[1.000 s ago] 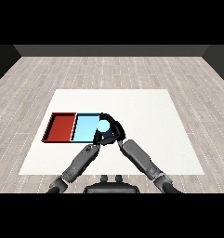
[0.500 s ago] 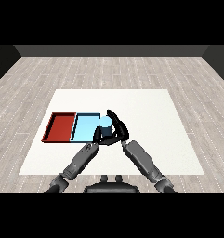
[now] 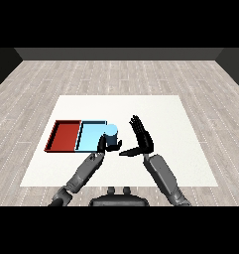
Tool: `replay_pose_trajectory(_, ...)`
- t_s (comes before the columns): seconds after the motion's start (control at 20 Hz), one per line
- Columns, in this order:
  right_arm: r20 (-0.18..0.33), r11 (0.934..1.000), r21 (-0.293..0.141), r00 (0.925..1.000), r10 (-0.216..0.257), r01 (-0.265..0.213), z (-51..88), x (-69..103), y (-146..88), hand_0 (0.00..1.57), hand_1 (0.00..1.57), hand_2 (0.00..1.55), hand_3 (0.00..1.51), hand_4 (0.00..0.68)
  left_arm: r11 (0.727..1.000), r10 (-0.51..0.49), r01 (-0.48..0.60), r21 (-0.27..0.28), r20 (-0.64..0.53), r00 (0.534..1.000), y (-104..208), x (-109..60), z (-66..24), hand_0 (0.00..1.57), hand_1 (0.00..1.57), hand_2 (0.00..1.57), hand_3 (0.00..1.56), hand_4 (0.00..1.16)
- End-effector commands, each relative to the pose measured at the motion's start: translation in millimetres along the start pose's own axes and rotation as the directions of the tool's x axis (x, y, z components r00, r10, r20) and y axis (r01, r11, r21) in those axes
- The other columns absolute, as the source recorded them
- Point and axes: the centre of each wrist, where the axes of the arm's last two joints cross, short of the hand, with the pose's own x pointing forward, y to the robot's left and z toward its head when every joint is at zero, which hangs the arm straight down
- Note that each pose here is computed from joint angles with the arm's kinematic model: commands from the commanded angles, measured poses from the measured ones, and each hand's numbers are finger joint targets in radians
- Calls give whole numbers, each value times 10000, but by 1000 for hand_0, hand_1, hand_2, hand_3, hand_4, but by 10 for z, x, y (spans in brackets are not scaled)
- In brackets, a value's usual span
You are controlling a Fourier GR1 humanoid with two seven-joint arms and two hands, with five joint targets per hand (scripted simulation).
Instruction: Pick the blue can and put it in the blue box
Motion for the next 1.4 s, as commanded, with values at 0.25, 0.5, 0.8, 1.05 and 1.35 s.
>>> replay_pose_trajectory(0.25,1422,9898,-1422,9896,205,-1,413,477,-696,0,0,0,0,0,9944,-901,919,524,-358,9953,503,-89,-73,1571,1571,1571,1494,1137)
replay_pose_trajectory(0.5,992,9722,-2290,9924,722,-479,646,661,-821,0,0,0,0,0,9800,-1391,1516,1286,-1013,9851,1072,64,-362,1571,1571,1571,1492,1145)
replay_pose_trajectory(0.8,773,9651,-2558,9939,791,-569,510,432,-834,0,0,0,0,0,9394,-1602,2479,2370,-3359,9282,1618,-229,-289,1571,1571,1571,1507,1081)
replay_pose_trajectory(1.05,769,9598,-2767,9944,719,-480,623,281,-887,0,0,0,0,0,9212,-1914,3135,2303,-4333,8807,1817,-295,-433,1571,1571,1571,1499,1062)
replay_pose_trajectory(1.35,691,9499,-3126,9973,267,-38,457,328,-910,0,0,0,0,0,8676,-2762,4644,1775,-6048,7470,1739,-235,-640,1571,1571,1536,1413,966)
